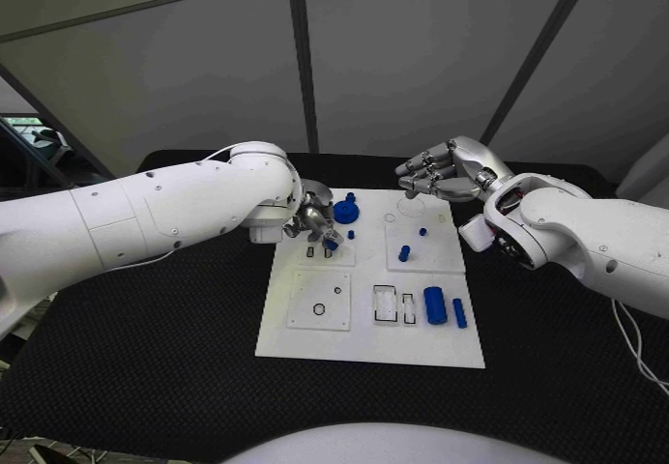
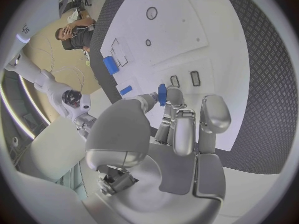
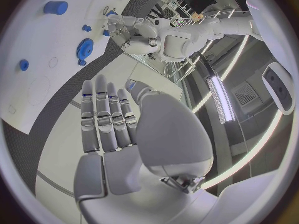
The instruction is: Assemble the parts on the task board
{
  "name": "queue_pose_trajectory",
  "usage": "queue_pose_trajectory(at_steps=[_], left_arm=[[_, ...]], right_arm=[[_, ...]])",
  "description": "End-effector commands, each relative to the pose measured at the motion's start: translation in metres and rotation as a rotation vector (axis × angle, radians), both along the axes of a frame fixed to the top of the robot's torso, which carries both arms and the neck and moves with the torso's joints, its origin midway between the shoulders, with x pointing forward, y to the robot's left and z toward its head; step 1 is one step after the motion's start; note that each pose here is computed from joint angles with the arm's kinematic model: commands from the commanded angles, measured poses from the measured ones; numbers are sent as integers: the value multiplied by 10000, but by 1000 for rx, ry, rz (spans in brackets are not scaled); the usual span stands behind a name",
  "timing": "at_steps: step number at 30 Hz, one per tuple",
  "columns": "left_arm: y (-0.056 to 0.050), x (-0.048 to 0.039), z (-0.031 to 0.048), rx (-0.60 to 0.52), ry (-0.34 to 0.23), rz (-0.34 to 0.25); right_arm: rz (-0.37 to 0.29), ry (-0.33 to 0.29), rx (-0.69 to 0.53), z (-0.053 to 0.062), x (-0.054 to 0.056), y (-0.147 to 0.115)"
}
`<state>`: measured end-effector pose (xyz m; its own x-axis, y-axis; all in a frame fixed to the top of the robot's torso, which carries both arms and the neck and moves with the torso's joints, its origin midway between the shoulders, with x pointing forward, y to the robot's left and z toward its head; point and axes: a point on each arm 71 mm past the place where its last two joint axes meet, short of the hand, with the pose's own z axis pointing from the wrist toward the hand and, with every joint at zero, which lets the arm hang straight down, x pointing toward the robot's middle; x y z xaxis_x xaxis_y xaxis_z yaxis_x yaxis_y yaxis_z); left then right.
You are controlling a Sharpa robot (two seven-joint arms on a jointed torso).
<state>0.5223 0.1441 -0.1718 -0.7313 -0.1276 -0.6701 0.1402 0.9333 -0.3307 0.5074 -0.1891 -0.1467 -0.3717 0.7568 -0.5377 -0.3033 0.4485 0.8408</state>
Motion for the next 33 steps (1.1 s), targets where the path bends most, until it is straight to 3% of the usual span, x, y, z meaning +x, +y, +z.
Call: queue_pose_trajectory(at_steps=[1,6,15,26,33], left_arm=[[100,-24,58,-119,-51,147],[196,-126,53,-171,-99,214],[244,-291,-117,-232,-176,304],[183,-428,-402,-240,-272,341],[94,-450,-443,-227,-286,309]], right_arm=[[15,3,-31,-1,-2,-20],[9,3,-38,-4,0,-56],[5,0,-45,-3,-3,-95],[1,0,-49,-4,0,-134],[6,3,-50,-10,8,-119]])
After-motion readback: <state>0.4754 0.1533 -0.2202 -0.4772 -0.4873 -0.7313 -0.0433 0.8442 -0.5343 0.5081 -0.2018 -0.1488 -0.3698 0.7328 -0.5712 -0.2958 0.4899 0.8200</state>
